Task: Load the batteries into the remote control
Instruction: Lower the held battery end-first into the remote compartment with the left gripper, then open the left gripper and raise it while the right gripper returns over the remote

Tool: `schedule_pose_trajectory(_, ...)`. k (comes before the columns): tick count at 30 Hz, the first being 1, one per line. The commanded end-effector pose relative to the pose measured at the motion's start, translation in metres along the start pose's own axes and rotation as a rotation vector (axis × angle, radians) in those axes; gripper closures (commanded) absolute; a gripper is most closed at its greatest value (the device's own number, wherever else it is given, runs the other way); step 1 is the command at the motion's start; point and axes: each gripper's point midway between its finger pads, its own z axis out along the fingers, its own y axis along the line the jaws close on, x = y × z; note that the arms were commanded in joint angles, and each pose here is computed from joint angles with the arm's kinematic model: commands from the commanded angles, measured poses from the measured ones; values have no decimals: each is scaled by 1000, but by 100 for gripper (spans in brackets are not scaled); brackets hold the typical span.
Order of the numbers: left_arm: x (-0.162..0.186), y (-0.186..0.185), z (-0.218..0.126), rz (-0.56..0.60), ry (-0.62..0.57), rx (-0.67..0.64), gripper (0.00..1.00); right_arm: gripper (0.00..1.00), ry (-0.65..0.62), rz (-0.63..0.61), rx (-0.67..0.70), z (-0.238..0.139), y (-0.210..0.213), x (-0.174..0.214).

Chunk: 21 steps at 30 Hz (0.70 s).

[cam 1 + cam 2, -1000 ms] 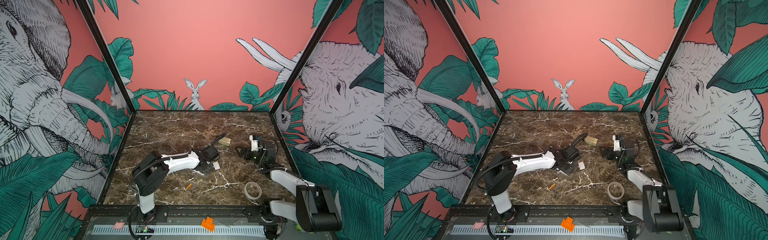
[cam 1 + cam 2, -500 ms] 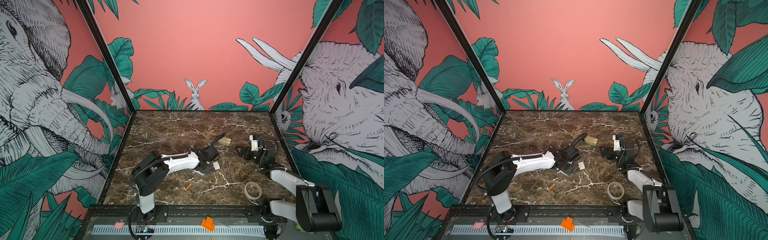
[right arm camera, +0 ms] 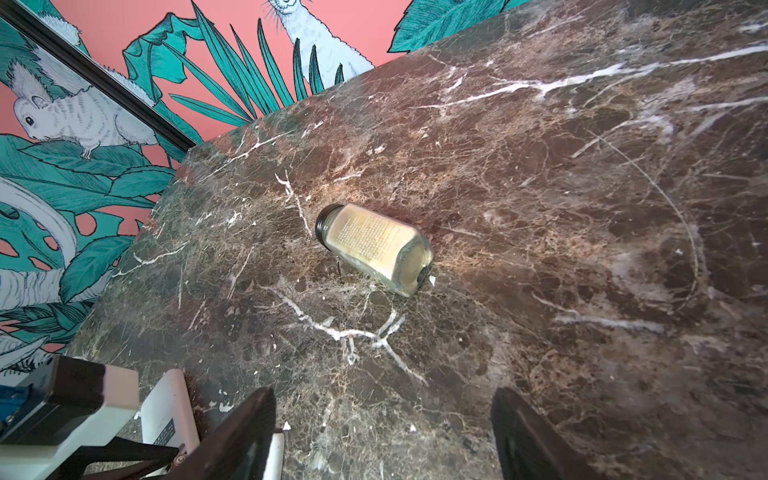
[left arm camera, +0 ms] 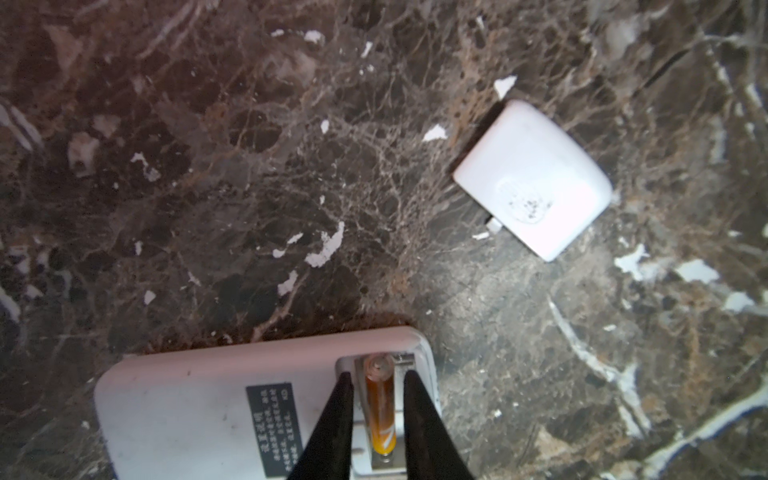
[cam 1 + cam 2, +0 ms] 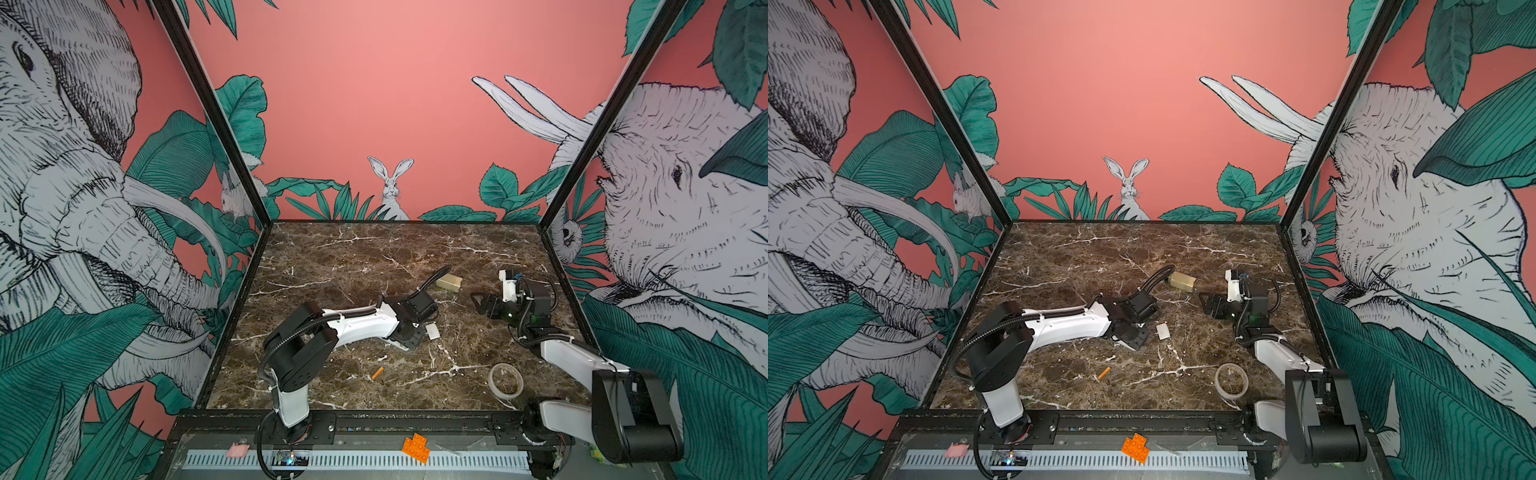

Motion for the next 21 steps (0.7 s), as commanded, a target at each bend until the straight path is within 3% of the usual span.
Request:
schedule_pose_trajectory(1, -8, 4, -21, -14, -42, -2, 73, 20, -31, -18, -20, 0, 5, -11)
schedule_pose_trajectory(7, -23, 5, -55, -18, -123, 18, 64, 20, -6, -62, -49, 2, 17, -10)
schedule_pose_trajectory(11, -27, 6, -75, -35, -160, 47, 54, 19, 41, -170, -68, 6, 39, -5)
schedule_pose_trajectory(21, 29, 76, -79, -306, -135, 170, 43, 21, 205, -501, -295, 18, 130, 36)
